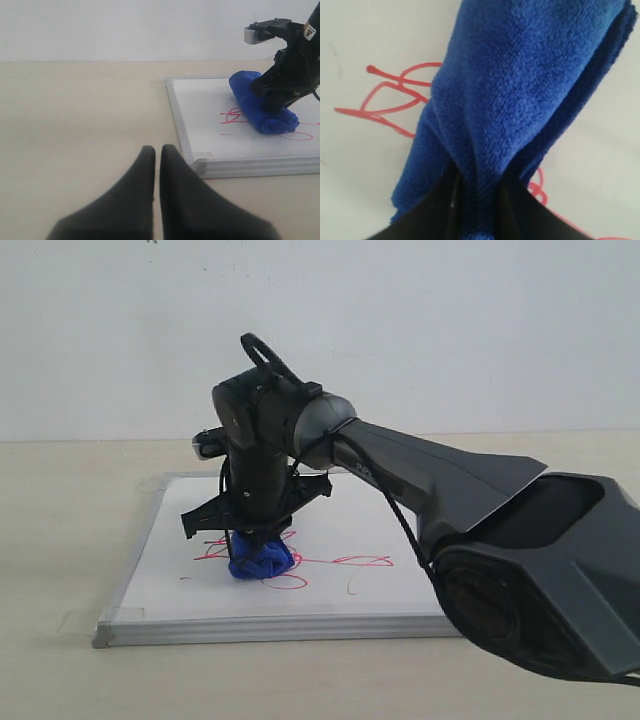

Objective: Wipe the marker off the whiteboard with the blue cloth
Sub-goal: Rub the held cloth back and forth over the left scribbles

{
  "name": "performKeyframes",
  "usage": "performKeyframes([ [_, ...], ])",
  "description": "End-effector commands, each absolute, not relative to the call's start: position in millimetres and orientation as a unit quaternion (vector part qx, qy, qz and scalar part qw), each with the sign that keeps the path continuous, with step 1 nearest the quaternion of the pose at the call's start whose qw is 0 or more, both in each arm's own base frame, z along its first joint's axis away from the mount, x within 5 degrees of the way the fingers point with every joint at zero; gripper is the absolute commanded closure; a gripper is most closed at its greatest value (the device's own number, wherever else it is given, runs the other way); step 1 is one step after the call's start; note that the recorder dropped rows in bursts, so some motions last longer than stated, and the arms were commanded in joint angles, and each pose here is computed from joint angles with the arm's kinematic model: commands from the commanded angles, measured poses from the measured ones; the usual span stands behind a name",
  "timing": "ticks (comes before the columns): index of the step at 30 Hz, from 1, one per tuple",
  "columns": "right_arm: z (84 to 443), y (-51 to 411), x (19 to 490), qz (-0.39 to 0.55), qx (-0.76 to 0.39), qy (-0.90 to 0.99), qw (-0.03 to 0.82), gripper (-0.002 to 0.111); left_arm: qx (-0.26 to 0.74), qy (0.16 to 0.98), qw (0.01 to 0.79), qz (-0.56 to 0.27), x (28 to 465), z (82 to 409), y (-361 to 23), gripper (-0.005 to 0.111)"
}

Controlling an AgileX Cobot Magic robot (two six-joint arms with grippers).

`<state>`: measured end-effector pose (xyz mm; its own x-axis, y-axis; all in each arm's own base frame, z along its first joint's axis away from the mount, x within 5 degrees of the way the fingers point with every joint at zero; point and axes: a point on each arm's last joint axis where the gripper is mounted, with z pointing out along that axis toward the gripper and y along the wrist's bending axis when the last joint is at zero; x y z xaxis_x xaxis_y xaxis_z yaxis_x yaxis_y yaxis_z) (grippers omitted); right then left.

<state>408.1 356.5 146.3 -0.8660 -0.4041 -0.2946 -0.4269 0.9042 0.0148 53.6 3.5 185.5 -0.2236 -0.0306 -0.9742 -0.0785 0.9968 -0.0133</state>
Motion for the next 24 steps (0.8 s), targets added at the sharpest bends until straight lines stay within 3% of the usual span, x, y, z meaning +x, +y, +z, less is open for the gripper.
performKeyframes([
  [1,127,372,392,0.134,-0.217,0.965,0.062,0.108,-0.033,0.782,0.622,0.013,54,185,3,0.103],
  [10,130,404,375,0.223,-0.265,0.935,0.076,0.108,-0.033,0.782,0.622,0.013,54,185,3,0.103],
  [18,131,373,423,0.182,-0.127,0.958,0.18,0.108,-0.033,0.782,0.622,0.013,54,185,3,0.103],
  [24,135,383,415,0.256,-0.137,0.946,0.141,0.108,-0.033,0.782,0.622,0.013,54,185,3,0.103],
])
